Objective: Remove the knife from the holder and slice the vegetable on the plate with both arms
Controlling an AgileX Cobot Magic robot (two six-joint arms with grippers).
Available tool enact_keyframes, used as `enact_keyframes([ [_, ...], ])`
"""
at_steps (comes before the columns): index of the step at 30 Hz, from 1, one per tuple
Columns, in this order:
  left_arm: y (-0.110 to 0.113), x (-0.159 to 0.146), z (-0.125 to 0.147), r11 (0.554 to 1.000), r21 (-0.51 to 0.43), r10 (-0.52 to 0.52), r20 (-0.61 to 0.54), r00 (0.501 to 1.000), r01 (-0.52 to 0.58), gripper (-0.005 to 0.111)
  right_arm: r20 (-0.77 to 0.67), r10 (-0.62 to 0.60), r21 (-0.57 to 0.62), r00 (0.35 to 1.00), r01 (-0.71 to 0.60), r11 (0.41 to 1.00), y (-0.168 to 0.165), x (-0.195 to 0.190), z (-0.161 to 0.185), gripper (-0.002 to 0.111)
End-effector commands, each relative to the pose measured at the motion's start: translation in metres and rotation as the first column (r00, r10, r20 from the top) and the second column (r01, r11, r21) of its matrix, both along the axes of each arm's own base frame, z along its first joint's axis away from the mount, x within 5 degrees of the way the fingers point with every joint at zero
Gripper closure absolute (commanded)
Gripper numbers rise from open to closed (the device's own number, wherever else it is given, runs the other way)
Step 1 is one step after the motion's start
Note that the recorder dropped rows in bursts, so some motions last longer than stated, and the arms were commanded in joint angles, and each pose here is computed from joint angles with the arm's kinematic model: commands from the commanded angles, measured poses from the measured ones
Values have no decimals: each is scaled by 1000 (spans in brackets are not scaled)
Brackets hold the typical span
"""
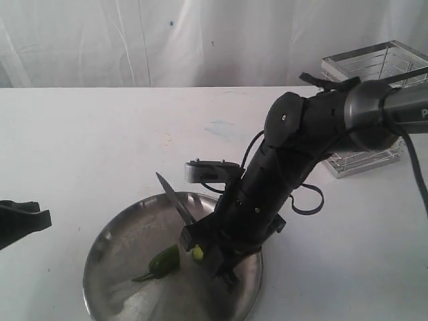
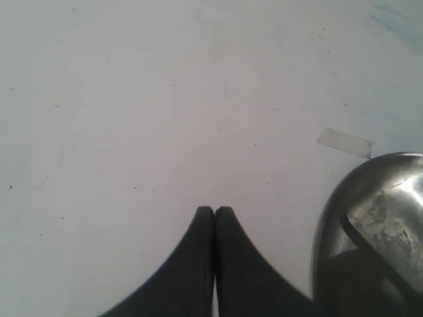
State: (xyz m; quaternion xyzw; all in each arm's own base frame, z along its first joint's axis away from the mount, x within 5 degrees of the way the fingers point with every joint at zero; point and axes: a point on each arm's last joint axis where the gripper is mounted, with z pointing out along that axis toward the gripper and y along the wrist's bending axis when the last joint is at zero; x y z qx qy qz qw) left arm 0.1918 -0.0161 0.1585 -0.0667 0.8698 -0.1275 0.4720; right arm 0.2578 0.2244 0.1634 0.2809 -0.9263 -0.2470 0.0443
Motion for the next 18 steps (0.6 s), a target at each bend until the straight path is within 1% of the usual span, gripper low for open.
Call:
enact_keyframes([
  [1, 0, -3, 0, 1000, 12, -9, 37, 999, 9, 107, -21, 23, -9, 1000, -23, 1000, -1, 3, -9, 85],
  [3, 0, -3, 0, 1000, 14, -13, 38, 999, 13, 107, -5, 11, -10, 1000, -11, 1000, 0, 6, -12, 78],
  [4, 0, -3, 0, 1000, 16, -18, 38, 999, 17, 107, 5, 1, -10, 1000, -1, 1000, 0, 7, -12, 78],
  [7, -1, -7, -4, 999, 20, -28, 26, 999, 27, 107, 31, -15, 2, 999, 15, 1000, 1, 9, -10, 78],
  [10, 1, -13, -9, 1000, 13, -10, 9, 1000, 10, 107, 67, -18, 21, 998, 17, 1000, 0, 9, 2, 79],
  [13, 1, -18, -12, 1000, 18, -5, 13, 1000, 5, 107, 140, -12, 48, 990, 5, 999, -3, 6, 26, 85],
  [15, 1, -20, -13, 999, 35, -25, 0, 1000, 25, 107, 256, 18, 58, 967, -34, 998, -9, 4, 49, 92],
  [17, 0, -21, -15, 998, 52, -41, -25, 999, 43, 107, 400, 64, 15, 914, -76, 997, -19, 4, 71, 99],
  [18, 0, -22, -16, 997, 57, -42, -39, 998, 44, 107, 455, 78, -21, 887, -77, 997, -24, 4, 79, 103],
])
